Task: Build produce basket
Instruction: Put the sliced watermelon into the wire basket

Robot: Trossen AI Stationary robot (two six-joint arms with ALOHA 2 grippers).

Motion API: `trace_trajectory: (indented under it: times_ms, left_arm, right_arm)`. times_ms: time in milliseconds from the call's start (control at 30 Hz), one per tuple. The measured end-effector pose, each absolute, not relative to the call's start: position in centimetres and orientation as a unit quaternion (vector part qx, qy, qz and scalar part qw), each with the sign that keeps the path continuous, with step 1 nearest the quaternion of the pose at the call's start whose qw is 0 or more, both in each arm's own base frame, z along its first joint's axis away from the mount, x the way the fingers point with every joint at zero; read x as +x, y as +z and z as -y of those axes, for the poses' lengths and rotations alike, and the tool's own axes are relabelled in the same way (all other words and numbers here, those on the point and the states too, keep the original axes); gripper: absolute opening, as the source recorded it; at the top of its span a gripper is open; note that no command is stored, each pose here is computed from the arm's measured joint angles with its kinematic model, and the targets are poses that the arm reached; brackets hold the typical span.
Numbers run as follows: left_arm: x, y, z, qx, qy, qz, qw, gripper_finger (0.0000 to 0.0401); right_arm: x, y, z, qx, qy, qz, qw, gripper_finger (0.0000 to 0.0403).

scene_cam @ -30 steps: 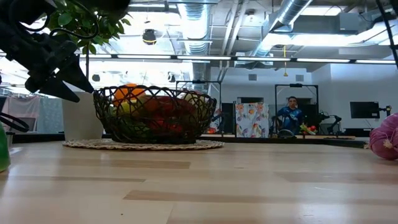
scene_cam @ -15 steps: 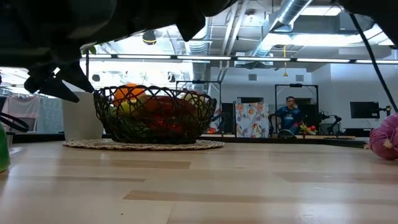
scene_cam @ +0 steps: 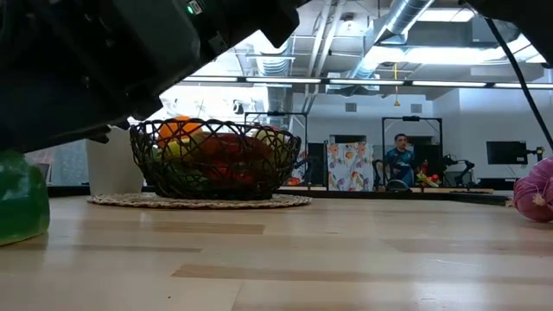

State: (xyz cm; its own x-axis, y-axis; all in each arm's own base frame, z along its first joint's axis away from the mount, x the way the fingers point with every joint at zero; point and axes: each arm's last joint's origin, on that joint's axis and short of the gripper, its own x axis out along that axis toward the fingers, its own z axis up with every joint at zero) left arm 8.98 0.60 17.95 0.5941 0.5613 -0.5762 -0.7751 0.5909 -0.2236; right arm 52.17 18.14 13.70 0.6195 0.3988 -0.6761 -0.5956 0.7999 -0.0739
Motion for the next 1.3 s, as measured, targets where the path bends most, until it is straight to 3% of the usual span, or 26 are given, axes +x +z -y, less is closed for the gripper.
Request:
trace_trajectory:
  times_ms: [400,900,1067,1300]
  left_arm:
    - [9.0,17.9,-0.6,-0.229,0.387,-0.233,0.862,0.0368]
    - [9.0,17.9,-0.6,-0.229,0.386,-0.234,0.862,0.0368]
    - [9.0,17.9,-0.6,-0.23,0.385,-0.235,0.863,0.0368]
    - [9.0,17.9,-0.6,-0.23,0.385,-0.235,0.863,0.0368]
  right_arm:
    - [52.0,13.4,-17.6,-0.136,0.215,-0.372,0.893,0.0222]
    - [52.1,14.2,-17.9,-0.116,0.211,-0.377,0.894,0.004]
    - [52.4,15.9,-18.3,-0.117,0.213,-0.377,0.894,0.0013]
    - [52.5,18.7,-18.3,-0.119,0.216,-0.378,0.892,0.0005]
